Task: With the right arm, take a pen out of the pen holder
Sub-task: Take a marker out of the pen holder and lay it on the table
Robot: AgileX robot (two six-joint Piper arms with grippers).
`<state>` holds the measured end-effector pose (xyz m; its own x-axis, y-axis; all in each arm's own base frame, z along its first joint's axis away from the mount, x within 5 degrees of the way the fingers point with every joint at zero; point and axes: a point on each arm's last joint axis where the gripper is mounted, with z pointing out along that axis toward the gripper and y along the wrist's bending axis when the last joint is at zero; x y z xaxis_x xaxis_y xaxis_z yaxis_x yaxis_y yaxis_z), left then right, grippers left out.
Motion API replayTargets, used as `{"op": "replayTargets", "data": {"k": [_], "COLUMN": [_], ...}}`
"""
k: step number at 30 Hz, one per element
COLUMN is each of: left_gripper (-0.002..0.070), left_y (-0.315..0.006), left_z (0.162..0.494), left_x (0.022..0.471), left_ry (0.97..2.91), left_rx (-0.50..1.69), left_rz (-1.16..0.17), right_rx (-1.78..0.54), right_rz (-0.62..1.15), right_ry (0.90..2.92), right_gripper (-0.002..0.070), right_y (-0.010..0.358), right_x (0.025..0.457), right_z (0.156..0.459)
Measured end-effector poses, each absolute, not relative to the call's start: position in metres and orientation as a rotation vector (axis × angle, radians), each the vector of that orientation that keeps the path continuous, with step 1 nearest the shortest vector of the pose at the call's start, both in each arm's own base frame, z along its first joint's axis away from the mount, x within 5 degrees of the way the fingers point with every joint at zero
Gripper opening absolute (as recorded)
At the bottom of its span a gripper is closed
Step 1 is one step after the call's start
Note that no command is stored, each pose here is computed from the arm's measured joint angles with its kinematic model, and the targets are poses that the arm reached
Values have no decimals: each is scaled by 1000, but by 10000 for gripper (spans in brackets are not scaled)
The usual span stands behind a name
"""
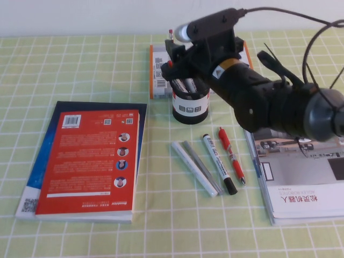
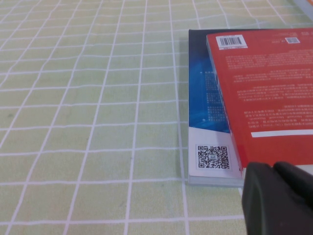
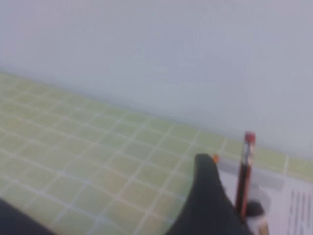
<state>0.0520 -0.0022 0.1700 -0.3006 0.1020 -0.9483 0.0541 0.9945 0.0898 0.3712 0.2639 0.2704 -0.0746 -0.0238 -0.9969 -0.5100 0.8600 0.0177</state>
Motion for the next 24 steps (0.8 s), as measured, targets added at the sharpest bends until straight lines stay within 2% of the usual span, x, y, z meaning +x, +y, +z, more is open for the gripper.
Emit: {"op": "replayTargets", "data": {"k": [2,3,7,16,24], "left_gripper": [-5,-5,-5,-5,-5], "left_y": [-2,-2,-2,-2,-2], "left_z": [170,170,170,170,170], "left_x": [52,52,52,52,52], "left_ry": [1877,1877,1877,1877,1877], "left_rx": [113,113,113,113,113], "left_rz": [47,47,47,47,47], "right_rx": [-420,-420,-426,-389,-378], "right_rz": [434,449,452,457,457], "right_ry": [1585,1562,1572,1621,1621], "right_gripper": [387,387,387,387,369], "right_y": [268,284,291,292,292], "right_x": [377,396,404,415,418], "right_z": [275,278,273,255,253]}}
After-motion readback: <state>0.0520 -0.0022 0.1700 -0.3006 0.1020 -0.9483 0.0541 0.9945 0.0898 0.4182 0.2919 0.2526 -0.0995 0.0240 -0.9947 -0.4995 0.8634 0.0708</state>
